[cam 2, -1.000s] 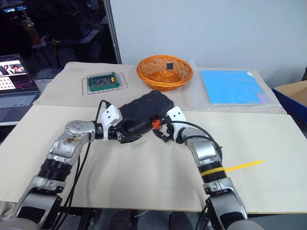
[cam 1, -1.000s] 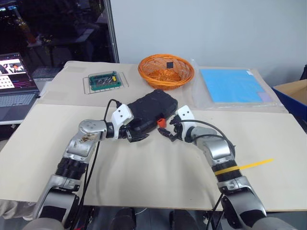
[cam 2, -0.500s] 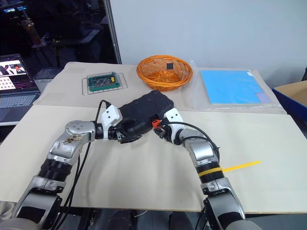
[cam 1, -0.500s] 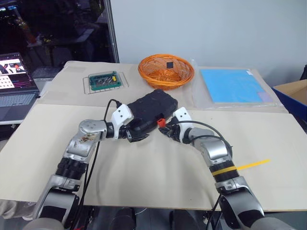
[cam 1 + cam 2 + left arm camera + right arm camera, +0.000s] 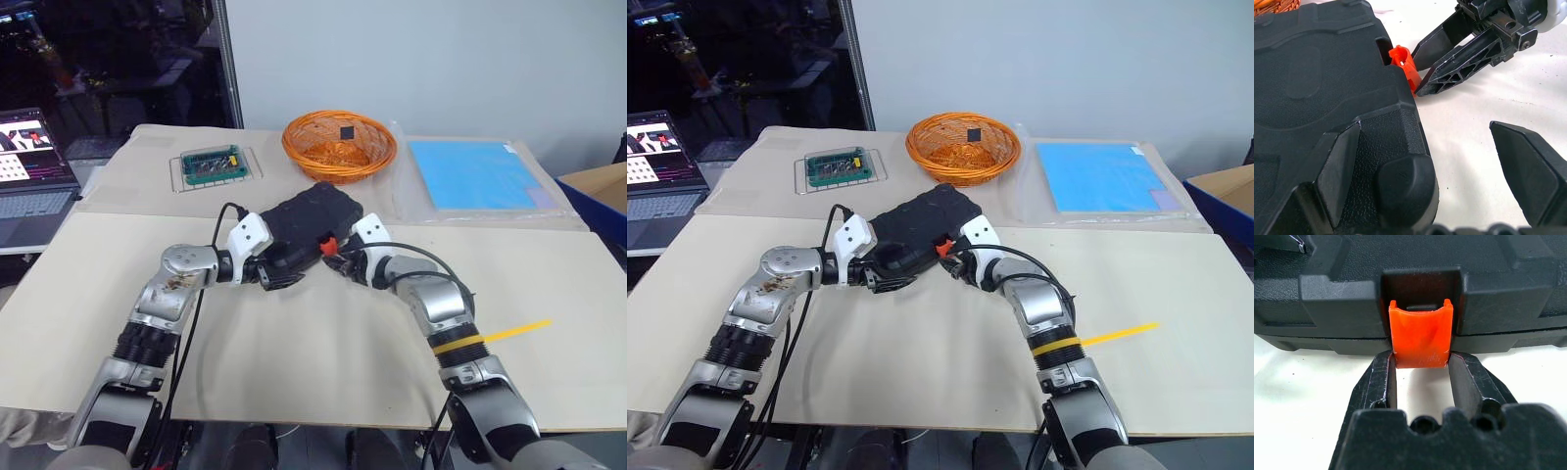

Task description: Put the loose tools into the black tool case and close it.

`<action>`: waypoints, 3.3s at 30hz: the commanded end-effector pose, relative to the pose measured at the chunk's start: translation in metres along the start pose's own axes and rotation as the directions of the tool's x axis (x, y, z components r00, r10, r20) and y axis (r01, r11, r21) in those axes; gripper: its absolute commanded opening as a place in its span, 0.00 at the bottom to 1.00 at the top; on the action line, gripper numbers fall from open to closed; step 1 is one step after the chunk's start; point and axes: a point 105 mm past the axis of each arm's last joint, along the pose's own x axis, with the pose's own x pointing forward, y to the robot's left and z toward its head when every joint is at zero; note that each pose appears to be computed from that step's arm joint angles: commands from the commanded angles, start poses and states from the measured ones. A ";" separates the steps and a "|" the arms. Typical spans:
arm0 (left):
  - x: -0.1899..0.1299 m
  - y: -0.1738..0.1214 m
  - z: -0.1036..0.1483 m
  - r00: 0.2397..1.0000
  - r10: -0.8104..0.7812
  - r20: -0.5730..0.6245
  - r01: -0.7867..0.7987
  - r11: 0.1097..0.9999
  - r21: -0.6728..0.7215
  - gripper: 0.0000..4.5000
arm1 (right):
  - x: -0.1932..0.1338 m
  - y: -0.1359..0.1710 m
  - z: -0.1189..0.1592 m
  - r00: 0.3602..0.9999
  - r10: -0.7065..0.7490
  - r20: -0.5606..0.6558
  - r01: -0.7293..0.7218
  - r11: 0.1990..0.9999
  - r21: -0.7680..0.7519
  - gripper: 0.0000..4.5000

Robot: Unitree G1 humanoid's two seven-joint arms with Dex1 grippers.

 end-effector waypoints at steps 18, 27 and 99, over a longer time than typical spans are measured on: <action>0.004 -0.012 -0.037 0.994 -0.025 -0.102 0.016 0.995 -0.096 1.00 | -0.028 -0.003 0.010 0.999 0.039 -0.009 -0.039 0.999 0.034 0.37; 0.004 -0.013 -0.036 0.994 -0.029 -0.104 0.020 0.995 -0.095 1.00 | 0.005 -0.001 0.028 0.998 0.004 0.056 -0.008 0.997 0.075 0.01; 0.003 -0.014 -0.044 0.993 -0.019 -0.117 0.006 0.993 -0.115 1.00 | 0.033 0.010 -0.043 1.000 -0.008 -0.012 0.008 0.999 0.048 0.01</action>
